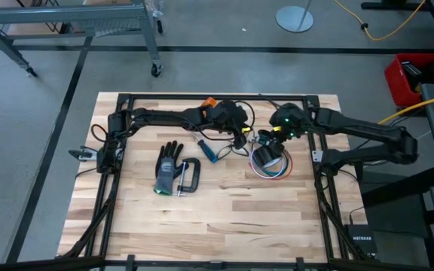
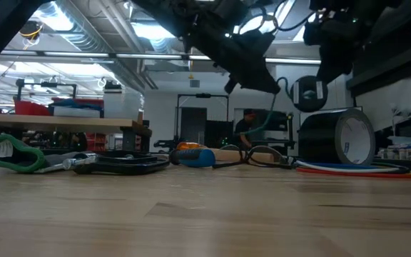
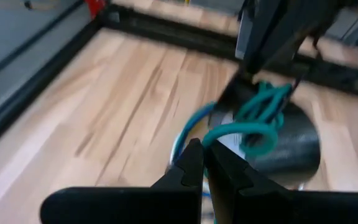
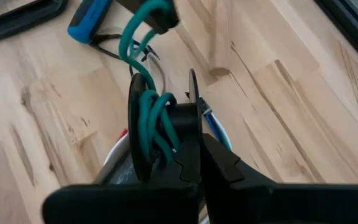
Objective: Coil cords
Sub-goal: Coil the green wire onto the spool
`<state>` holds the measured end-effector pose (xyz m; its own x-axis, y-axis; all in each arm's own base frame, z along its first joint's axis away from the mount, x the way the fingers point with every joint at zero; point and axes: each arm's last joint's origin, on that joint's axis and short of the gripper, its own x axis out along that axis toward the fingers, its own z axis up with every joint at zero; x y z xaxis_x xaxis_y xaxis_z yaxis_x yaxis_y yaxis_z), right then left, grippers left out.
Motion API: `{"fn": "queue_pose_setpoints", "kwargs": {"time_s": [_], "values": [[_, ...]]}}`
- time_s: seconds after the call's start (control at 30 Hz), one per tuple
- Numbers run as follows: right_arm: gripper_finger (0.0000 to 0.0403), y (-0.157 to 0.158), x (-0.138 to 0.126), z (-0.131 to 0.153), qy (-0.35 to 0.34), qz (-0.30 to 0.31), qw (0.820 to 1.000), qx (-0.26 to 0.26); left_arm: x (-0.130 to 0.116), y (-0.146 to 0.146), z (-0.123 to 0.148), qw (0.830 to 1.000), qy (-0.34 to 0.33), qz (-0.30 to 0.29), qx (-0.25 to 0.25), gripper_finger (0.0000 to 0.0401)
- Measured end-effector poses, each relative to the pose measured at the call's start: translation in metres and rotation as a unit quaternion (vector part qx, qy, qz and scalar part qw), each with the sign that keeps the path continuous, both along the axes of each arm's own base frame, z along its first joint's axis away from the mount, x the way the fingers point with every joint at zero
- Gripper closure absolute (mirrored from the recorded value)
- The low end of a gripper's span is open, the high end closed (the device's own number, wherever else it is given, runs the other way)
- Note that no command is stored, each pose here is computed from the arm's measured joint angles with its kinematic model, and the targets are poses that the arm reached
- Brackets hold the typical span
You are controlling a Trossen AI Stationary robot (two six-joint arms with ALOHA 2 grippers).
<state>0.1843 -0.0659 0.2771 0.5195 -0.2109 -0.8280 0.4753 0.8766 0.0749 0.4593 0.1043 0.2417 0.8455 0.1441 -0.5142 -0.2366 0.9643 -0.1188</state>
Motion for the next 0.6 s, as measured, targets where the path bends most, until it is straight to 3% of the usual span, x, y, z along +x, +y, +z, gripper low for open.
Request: {"fn": "queue_pose_setpoints", "kwargs": {"time_s": [0.33,0.6], "values": [[0.0402,-0.002,0.005,-0.003,-0.003,-0.013,1.0,0.007,-0.02,0.012,0.001,0.987,0.15,0.025,-0.054,0.0401],[0.0402,-0.003,0.008,0.0,-0.025,-0.02,0.999,0.005,-0.032,0.022,0.002,0.97,0.196,0.017,-0.144,0.0401]]}}
